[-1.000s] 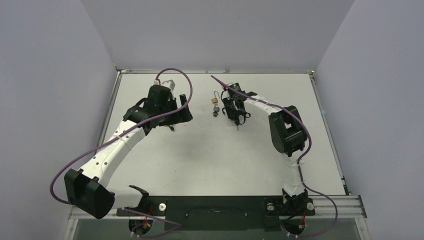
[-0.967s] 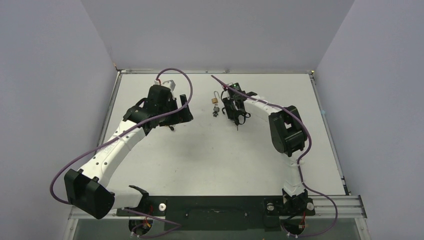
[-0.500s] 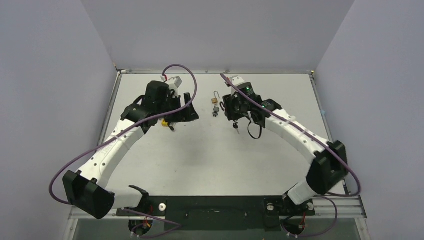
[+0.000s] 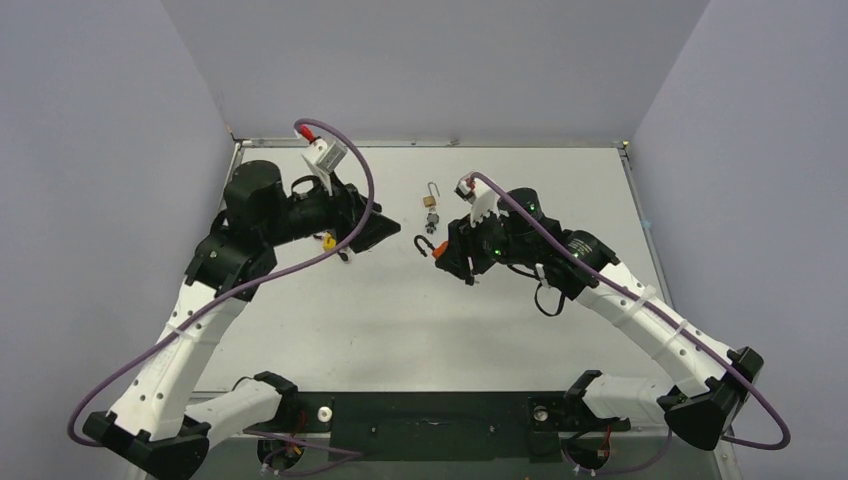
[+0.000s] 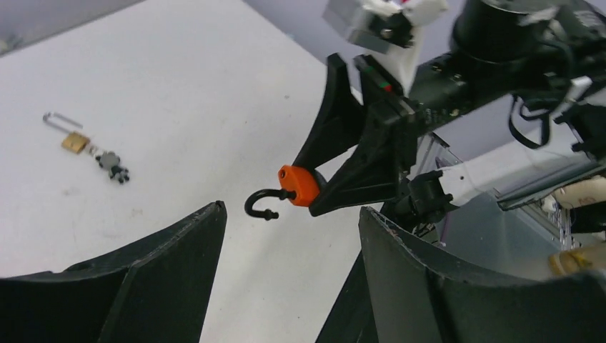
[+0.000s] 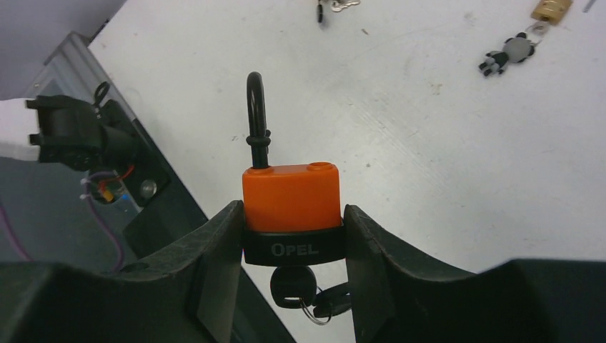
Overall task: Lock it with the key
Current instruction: Pick up the lock from the center of the board.
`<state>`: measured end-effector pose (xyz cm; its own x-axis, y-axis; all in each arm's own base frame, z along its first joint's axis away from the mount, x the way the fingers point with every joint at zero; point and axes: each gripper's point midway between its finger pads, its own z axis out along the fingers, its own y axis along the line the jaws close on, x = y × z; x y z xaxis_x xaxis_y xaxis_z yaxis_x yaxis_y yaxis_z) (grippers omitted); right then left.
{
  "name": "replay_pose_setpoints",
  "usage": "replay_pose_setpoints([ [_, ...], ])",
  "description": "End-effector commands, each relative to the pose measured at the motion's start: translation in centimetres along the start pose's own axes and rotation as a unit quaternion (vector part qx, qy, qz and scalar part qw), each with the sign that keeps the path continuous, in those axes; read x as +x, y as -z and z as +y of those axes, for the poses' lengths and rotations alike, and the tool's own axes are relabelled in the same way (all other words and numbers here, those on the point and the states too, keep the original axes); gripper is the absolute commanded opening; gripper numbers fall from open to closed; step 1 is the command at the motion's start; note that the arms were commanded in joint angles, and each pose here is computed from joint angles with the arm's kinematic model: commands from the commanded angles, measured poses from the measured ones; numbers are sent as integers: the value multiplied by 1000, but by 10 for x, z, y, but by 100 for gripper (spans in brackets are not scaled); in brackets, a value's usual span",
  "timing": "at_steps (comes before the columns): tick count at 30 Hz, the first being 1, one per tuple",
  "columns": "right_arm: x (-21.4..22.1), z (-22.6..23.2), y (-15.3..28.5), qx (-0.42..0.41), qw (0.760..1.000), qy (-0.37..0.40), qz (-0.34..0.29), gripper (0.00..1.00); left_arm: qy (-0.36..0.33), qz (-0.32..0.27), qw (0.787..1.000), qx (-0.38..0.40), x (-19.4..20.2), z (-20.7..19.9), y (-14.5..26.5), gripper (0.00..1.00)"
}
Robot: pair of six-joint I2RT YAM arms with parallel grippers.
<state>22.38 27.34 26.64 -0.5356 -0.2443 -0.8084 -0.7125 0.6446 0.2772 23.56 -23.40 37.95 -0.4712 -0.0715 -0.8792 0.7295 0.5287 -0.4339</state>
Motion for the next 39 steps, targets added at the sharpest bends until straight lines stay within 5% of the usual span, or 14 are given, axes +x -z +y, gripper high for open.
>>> replay_pose_setpoints([
  [1, -28, 47, 36, -100, 994, -7, -50, 0, -98, -23, 988, 121, -15, -49, 16, 65],
  [19, -41, 100, 97, -218, 972, -12, -80, 0, -87, 36, 949, 301, 9, -105, 18, 58],
  [39, -46, 106, 114, -227, 969, 6, -95, 0, -99, 90, 950, 283, 32, -110, 5, 44],
])
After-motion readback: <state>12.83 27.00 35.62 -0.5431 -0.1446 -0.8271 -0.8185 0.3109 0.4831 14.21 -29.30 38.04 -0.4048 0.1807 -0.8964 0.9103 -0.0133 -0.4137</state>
